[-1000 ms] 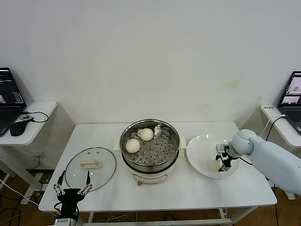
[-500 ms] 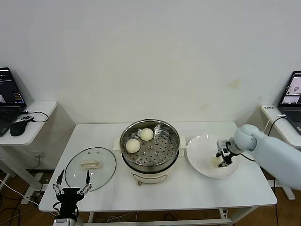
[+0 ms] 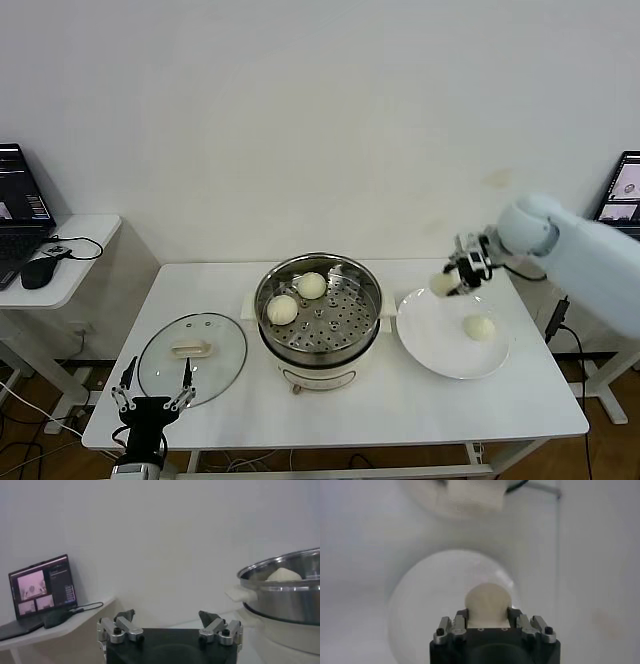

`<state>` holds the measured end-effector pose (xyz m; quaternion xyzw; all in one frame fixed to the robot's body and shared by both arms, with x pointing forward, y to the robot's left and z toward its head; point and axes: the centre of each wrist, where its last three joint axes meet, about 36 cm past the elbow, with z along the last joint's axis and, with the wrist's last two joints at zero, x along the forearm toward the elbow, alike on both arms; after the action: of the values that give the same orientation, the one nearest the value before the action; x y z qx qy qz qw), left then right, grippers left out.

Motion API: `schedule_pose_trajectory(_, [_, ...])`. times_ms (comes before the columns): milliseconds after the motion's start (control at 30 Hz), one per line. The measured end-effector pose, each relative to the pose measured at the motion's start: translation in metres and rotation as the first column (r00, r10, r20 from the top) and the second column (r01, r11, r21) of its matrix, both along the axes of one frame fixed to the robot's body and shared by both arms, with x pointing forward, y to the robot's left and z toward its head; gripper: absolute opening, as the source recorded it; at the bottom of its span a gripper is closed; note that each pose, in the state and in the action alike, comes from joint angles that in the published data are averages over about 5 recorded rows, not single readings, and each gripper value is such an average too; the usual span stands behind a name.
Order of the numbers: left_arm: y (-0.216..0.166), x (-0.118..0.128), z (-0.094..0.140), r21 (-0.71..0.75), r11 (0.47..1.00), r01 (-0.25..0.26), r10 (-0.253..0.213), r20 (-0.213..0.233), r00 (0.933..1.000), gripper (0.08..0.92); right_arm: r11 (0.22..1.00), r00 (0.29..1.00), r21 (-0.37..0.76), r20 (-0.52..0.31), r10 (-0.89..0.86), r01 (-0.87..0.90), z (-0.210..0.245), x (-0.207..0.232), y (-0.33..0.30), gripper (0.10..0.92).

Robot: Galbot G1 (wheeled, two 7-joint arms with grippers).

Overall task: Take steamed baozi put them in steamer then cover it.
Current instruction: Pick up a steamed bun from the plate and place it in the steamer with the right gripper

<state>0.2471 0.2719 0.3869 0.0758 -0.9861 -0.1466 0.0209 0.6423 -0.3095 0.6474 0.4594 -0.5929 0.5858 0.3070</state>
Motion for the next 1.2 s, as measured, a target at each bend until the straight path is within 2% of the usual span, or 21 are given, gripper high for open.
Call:
schedule_pose_trajectory(167, [0.001,-0.001,0.000,0.000,1.000,-0.008,0.008,0.001,1.0000,0.823,0.996,0.995,0.020,0.038,0.091,-0.091,0.034,0.002,0.046,0.517])
schedule_pose_trajectory(367, [0.003,-0.002,0.002,0.001,1.000,-0.019,0.019,0.005,0.9998,0.823,0.975,0.975,0.030,0.038,0.217,-0.218,0.043,-0.002,0.107,0.526])
schedule_pose_trajectory(767, [0.006,-0.006,0.003,-0.004,0.999,-0.035,0.035,0.012,0.9993,0.823,0.891,0.890,-0.005,-0.038,0.454,-0.454,0.000,-0.012,0.207,0.542])
schedule_pose_trajectory(1200, [0.004,-0.004,0.002,-0.012,0.999,-0.039,0.039,0.019,0.9991,0.823,0.743,0.745,-0.069,-0.118,0.656,-0.665,-0.041,-0.028,0.258,0.560])
